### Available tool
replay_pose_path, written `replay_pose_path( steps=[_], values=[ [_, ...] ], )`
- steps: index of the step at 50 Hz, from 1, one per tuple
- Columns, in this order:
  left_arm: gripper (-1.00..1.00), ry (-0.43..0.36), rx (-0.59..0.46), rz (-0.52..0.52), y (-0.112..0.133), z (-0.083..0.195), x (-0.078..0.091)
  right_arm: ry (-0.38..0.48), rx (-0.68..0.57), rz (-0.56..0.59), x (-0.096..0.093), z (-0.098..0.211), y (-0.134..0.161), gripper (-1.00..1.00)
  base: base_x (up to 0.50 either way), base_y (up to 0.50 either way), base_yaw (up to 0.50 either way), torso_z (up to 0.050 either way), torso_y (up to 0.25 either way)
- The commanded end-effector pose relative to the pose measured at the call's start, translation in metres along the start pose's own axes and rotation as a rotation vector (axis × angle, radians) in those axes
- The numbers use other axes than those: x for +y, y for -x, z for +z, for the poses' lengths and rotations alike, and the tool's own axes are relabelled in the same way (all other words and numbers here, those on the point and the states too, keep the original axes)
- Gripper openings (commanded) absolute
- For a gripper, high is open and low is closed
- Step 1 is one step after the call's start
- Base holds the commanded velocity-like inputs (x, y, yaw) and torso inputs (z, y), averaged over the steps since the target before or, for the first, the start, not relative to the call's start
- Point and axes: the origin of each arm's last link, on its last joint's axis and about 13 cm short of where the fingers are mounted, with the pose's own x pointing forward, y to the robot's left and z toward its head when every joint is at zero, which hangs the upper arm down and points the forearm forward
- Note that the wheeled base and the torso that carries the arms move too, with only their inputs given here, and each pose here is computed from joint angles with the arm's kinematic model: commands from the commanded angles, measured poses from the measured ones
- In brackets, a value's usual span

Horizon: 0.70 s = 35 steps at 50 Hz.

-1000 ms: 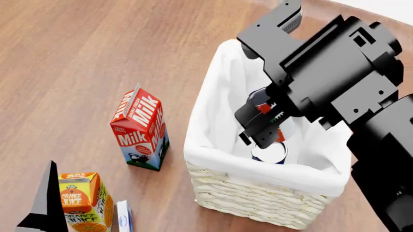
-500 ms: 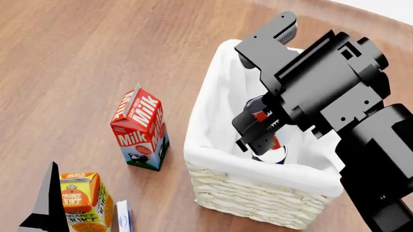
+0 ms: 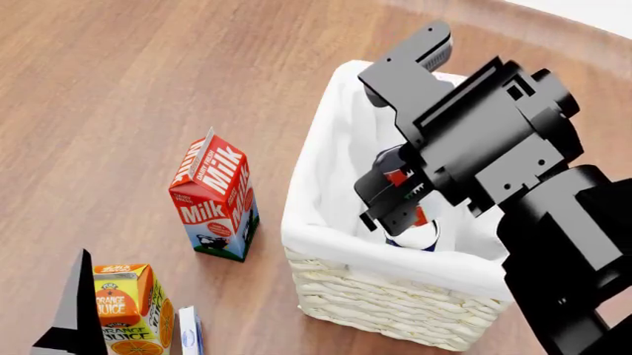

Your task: Pick up the alphabet soup and the tomato sauce, and put them in the basket.

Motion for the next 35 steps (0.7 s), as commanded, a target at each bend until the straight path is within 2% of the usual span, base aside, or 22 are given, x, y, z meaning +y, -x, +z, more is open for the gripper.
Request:
replay_pose_path(
  steps=[1, 18, 35],
  values=[
    [1.00, -0.002, 0.005, 0.002, -0.0004, -0.0014, 0.0000, 0.005, -0.002, -0.010, -0.0009, -0.0013, -0.0058, -1.00, 0.00, 0.00, 0.00, 0.000, 0.000],
    [1.00, -0.003, 0.015, 0.002, -0.0006, -0.0061, 0.0005, -0.029, -0.023, -0.039, -0.0041, 0.0002, -0.0099, -1.00, 0.00, 0.00, 0.00, 0.000, 0.000],
    [1.00, -0.001, 0.020, 0.001, -0.0010, -0.0069, -0.0001, -0.022, -0.018, -0.052, -0.0052, -0.0003, -0.0127, -1.00, 0.00, 0.00, 0.00, 0.000, 0.000]
  ],
)
